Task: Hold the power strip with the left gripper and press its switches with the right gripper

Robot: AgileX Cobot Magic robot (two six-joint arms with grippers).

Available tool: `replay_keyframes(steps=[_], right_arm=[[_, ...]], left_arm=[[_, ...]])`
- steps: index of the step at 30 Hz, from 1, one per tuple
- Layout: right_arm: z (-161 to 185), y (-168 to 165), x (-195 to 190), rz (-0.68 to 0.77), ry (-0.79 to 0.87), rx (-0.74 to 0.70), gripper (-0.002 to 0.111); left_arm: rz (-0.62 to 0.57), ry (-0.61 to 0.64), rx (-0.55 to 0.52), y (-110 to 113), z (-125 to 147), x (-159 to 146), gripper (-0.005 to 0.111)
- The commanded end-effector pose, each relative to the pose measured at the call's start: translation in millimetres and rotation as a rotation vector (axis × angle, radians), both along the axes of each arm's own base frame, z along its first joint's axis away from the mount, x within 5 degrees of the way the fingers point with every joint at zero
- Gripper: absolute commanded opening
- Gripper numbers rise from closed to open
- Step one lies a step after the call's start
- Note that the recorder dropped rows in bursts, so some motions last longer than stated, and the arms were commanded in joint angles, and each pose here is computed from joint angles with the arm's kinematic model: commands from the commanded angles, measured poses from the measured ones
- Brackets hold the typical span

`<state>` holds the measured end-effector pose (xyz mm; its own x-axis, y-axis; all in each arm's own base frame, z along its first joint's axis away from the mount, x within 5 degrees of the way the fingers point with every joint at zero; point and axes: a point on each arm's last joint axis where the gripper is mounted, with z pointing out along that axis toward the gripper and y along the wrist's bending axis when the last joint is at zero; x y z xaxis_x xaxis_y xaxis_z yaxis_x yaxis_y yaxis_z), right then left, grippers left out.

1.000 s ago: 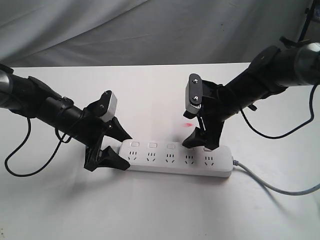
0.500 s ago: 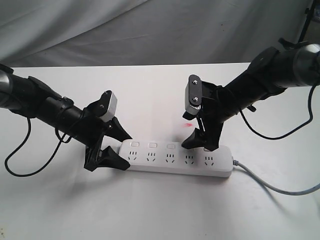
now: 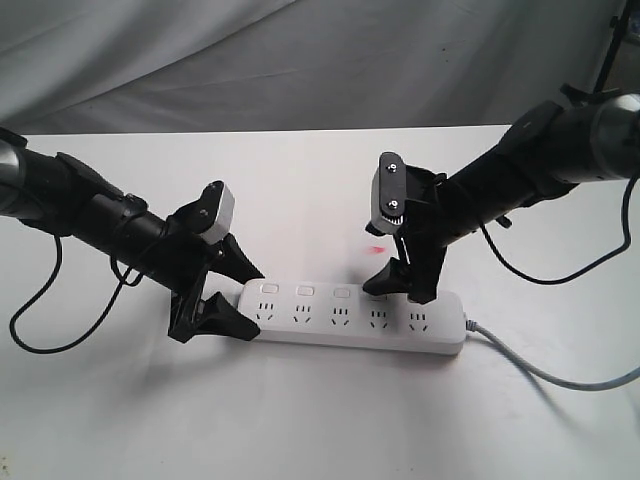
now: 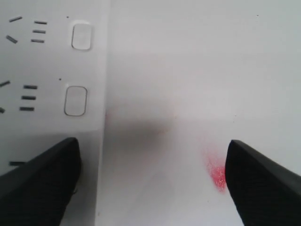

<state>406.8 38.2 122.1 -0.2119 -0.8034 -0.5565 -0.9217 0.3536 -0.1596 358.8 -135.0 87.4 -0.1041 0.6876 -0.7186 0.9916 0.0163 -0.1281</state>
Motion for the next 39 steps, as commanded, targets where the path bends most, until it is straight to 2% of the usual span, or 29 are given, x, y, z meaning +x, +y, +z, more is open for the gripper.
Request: replay_keyframes(steps=[1, 7, 18, 33, 39], right_arm=[[-17.3, -8.1, -3.4, 0.036, -0.017, -0.095, 0.077], [-3.6, -4.8, -5.6, 0.043, -0.022, -0.057, 0.077], [48.8, 0.5, -13.5, 0.020, -0.071, 0.020, 0.077], [52.9, 0.3, -12.4, -0.019, -0.078, 0.035, 0.077], [49.8, -7.5, -12.8, -0.050, -0.054, -0.018, 0.077]], left_arm=[[0.011, -0.025, 0.013, -1.0, 0.9, 2.7, 0.003], [0.011, -0.025, 0.013, -1.0, 0.9, 2.7, 0.003], [0.011, -0.025, 0.013, -1.0, 0.9, 2.7, 0.003], [0.011, -0.025, 0.013, -1.0, 0.9, 2.7, 0.003], [0.011, -0.025, 0.013, -1.0, 0.9, 2.7, 0.003]])
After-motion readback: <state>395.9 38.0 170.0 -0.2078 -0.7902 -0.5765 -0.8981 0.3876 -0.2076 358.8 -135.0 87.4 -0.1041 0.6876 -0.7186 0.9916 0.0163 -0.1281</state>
